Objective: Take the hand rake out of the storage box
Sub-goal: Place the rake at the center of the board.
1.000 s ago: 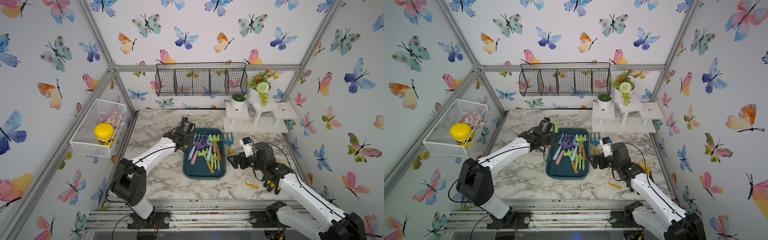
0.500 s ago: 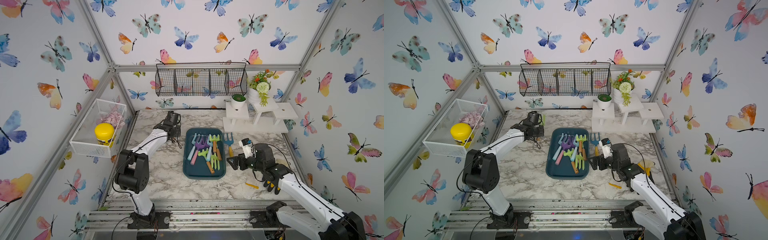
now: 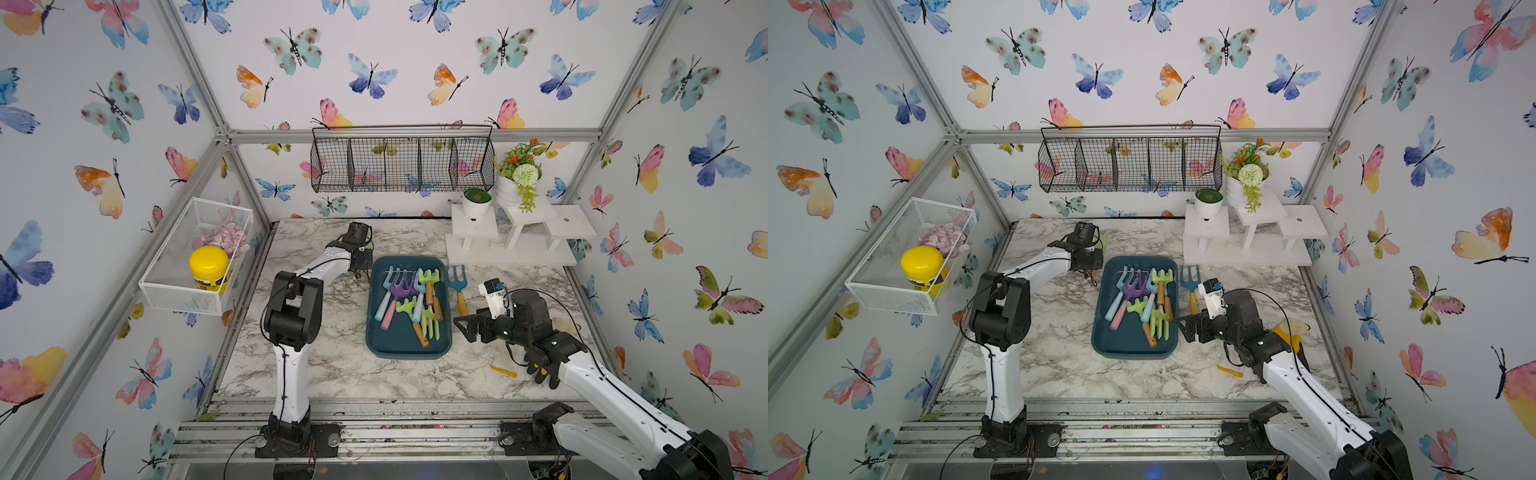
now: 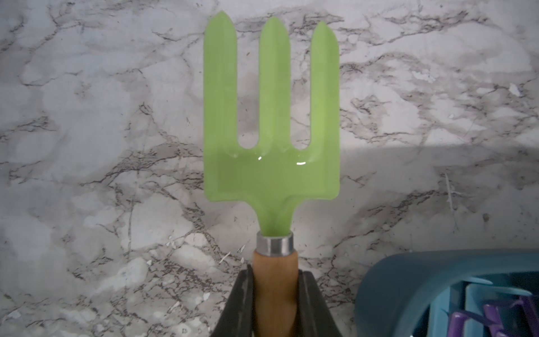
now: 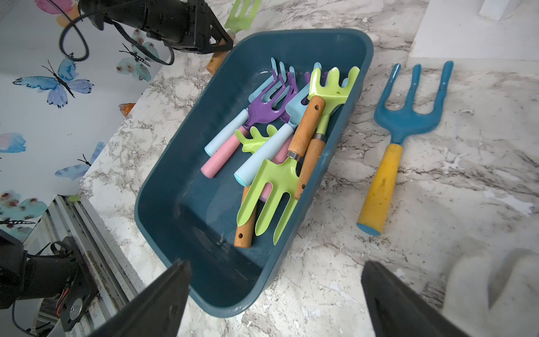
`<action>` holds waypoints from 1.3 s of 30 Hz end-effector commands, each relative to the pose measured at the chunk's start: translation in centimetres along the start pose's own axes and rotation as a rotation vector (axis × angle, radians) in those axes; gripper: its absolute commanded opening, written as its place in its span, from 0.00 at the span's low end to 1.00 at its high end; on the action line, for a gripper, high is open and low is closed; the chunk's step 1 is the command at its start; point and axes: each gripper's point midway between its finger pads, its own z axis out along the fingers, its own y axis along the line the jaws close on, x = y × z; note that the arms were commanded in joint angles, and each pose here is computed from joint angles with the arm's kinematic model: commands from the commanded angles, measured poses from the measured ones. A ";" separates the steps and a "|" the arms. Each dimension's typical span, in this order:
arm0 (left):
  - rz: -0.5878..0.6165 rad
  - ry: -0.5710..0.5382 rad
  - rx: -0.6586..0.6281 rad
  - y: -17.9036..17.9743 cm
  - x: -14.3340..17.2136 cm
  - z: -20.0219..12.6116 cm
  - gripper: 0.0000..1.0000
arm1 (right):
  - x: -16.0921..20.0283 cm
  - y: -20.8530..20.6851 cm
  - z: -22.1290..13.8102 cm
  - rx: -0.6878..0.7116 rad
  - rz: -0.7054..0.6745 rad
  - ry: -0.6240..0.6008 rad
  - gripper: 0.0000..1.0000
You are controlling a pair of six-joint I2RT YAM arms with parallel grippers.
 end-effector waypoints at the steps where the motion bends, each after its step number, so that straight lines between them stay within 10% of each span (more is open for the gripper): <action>1: 0.017 -0.019 0.030 -0.4 -1.5 0.6 0.12 | -0.1 0.5 -0.1 -0.030 -0.015 -0.012 0.98; 39: -0.032 0.012 0.120 -1.4 -0.6 5.0 0.33 | 0.1 -0.2 -0.1 0.006 -0.003 -0.015 0.98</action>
